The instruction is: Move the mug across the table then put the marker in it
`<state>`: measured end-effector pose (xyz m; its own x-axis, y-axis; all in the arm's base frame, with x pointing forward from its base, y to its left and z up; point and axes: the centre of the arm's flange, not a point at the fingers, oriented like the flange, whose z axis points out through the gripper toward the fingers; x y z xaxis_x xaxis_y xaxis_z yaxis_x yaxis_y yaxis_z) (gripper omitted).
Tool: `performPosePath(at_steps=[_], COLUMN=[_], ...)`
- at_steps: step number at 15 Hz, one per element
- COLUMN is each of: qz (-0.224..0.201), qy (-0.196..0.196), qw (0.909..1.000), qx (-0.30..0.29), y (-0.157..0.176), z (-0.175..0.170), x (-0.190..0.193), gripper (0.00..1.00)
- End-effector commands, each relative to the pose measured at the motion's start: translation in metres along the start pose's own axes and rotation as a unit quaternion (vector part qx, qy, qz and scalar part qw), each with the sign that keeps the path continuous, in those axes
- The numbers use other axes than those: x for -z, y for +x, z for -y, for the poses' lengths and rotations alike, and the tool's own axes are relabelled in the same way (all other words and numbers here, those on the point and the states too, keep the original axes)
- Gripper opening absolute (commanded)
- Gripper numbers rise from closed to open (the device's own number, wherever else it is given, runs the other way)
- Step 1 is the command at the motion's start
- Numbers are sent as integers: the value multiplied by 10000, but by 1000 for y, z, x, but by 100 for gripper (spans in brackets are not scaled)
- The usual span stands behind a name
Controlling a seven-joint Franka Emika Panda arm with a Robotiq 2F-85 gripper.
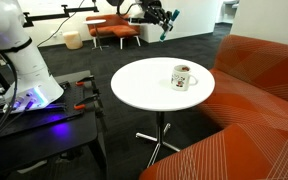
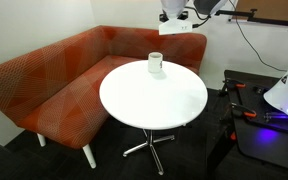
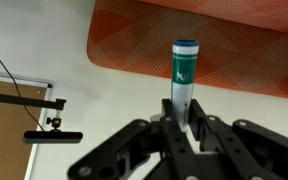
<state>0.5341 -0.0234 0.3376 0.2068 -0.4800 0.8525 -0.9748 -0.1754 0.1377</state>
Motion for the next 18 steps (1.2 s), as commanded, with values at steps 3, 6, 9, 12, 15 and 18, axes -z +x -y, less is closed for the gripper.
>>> performPosePath(at_steps=[3,6,9,12,15,18], qz=[-513,-668,-726,-684,-604,-530], qy=[338,603,877,959,1042,1122], qw=[9963,9920,9884,9875,9879,9880], qx=[605,885,1009,1045,979,916], y=[26,24,14,1,-11,-22], z=[-1,5,10,18,24,30], x=[-19,-29,-39,-49,-59,-66], gripper=[5,5,5,5,5,5])
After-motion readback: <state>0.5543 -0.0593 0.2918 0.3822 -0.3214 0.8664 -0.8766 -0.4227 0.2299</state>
